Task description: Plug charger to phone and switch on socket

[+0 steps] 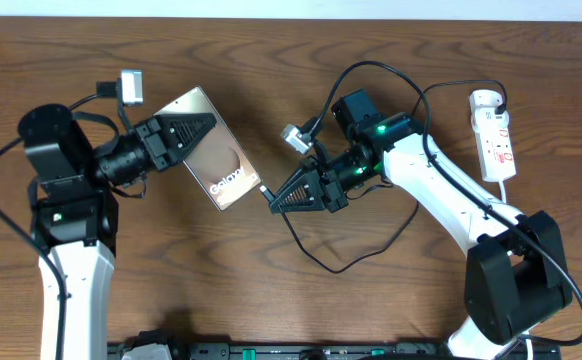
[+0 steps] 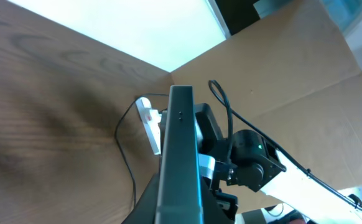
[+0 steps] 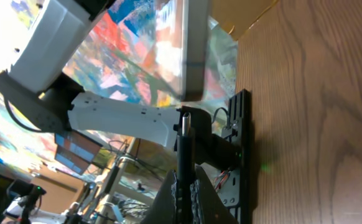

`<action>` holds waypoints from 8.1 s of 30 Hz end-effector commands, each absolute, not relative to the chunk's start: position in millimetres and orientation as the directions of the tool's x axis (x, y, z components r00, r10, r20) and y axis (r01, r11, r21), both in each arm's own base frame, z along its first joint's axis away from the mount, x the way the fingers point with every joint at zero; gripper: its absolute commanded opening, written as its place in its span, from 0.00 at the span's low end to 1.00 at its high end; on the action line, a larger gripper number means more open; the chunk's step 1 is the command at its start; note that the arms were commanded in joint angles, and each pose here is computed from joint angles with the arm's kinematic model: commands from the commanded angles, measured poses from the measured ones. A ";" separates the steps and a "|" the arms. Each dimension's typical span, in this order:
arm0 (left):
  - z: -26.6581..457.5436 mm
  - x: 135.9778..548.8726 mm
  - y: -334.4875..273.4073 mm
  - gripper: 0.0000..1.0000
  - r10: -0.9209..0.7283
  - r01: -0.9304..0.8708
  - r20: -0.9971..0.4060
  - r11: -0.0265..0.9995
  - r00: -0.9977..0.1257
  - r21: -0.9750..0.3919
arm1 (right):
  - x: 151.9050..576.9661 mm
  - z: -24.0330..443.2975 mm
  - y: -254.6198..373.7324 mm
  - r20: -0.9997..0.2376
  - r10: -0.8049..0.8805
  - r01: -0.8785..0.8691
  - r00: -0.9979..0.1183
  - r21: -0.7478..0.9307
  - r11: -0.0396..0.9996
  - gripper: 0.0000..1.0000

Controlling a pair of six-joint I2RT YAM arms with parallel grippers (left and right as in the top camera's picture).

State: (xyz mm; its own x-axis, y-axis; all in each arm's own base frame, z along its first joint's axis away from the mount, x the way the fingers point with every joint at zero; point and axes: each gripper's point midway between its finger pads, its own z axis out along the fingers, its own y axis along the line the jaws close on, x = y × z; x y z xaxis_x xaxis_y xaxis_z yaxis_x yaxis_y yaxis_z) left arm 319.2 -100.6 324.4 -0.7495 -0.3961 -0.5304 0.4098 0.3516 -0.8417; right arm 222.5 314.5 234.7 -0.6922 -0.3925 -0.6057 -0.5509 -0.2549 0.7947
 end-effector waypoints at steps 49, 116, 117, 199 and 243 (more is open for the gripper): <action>363.4 344.1 -93.2 0.07 -0.466 0.493 -0.575 0.298 -0.672 -0.818 | 247.2 266.2 339.0 -0.611 -0.391 -0.534 -0.689 0.792 -0.295 0.01; 348.1 357.1 -87.2 0.07 -0.492 0.423 -0.503 0.272 -0.711 -0.864 | 250.2 273.9 343.8 -0.626 -0.389 -0.545 -0.676 0.780 -0.306 0.01; 348.1 357.0 -87.2 0.07 -0.490 0.428 -0.508 0.275 -0.709 -0.861 | 250.2 273.9 343.8 -0.626 -0.389 -0.545 -0.676 0.780 -0.306 0.01; 351.2 335.5 -116.9 0.07 -0.363 0.503 -0.546 0.213 -0.755 -0.838 | 251.4 275.4 343.9 -0.644 -0.381 -0.561 -0.664 0.765 -0.315 0.01; 349.9 298.6 -129.2 0.07 -0.171 0.571 -0.582 0.115 -0.795 -0.813 | 253.0 278.2 344.9 -0.677 -0.367 -0.590 -0.638 0.736 -0.332 0.01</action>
State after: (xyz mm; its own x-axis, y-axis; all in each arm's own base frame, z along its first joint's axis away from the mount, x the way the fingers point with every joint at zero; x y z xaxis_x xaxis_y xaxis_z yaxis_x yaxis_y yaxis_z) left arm 340.1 -107.4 355.4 -0.7072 -0.3738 -0.6002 0.5483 0.2461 -0.7993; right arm 249.2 348.0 264.6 -0.6661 -0.3896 -0.6360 -0.5564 -0.3083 0.7716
